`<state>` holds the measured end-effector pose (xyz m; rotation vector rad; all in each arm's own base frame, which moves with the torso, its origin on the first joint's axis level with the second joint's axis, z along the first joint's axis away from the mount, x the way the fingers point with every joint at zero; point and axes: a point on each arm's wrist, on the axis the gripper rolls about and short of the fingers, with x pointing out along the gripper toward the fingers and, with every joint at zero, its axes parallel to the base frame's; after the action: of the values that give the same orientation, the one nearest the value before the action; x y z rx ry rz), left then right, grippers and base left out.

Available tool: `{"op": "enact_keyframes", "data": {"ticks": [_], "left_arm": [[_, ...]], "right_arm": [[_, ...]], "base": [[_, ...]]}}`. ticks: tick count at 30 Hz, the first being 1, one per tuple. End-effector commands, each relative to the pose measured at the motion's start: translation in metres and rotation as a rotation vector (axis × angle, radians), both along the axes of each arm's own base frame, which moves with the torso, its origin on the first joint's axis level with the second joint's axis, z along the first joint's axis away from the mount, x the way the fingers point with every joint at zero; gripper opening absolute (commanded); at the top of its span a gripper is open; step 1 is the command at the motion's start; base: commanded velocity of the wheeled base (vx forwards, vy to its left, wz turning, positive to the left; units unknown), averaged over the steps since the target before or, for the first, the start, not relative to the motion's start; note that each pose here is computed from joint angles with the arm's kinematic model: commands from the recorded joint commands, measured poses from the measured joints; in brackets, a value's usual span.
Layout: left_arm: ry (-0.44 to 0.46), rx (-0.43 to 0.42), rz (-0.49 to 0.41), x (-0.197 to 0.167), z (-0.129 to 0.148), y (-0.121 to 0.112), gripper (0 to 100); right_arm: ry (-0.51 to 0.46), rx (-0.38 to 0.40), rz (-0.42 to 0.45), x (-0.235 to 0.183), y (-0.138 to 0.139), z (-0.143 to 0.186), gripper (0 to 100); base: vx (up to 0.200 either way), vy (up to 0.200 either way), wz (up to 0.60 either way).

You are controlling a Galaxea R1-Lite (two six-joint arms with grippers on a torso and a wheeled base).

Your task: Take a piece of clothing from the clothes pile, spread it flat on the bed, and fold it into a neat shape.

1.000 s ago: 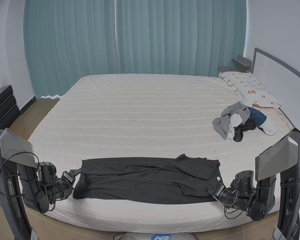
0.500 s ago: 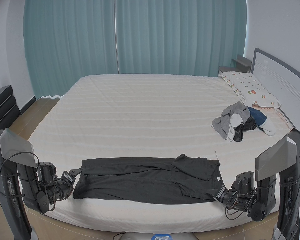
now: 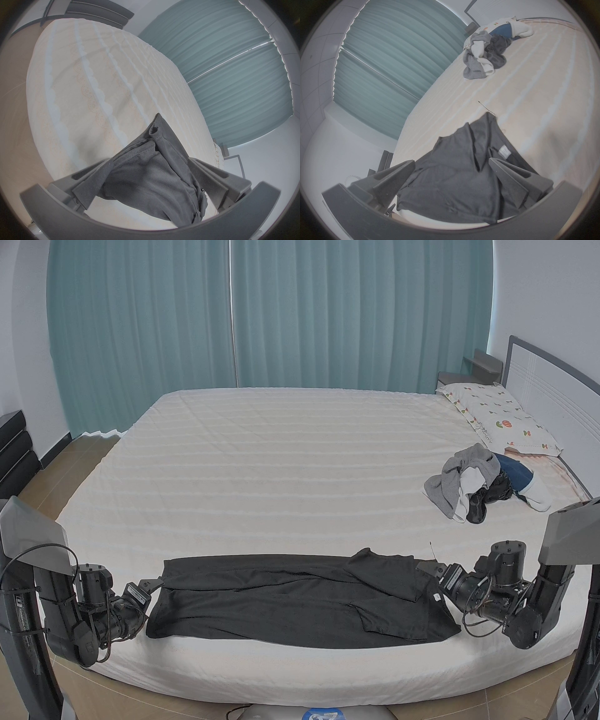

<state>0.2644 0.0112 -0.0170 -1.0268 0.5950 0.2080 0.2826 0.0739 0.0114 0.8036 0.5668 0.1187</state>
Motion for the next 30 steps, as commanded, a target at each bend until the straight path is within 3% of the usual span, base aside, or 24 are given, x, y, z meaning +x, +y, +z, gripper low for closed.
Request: {"op": "enact_keyframes", "data": {"ticks": [1,9,18,30], "left_arm": [[0.002,0.002,-0.005,0.000,0.000,-0.001,100],[0.002,0.004,-0.006,0.000,-0.001,-0.001,100],[0.010,0.019,-0.023,0.000,-0.003,-0.004,100],[0.007,0.020,-0.023,0.000,-0.003,-0.004,100]], "right_arm": [[-0.001,-0.001,0.008,0.042,0.006,-0.005,100],[0.087,-0.008,0.062,0.054,0.018,-0.032,100],[0.107,-0.013,0.087,0.030,0.019,-0.018,100],[0.174,-0.037,0.091,0.033,0.025,-0.043,100]], "base": [[0.000,0.000,0.00],[0.000,0.000,0.00],[0.000,0.000,0.00],[0.000,0.000,0.00]]}}
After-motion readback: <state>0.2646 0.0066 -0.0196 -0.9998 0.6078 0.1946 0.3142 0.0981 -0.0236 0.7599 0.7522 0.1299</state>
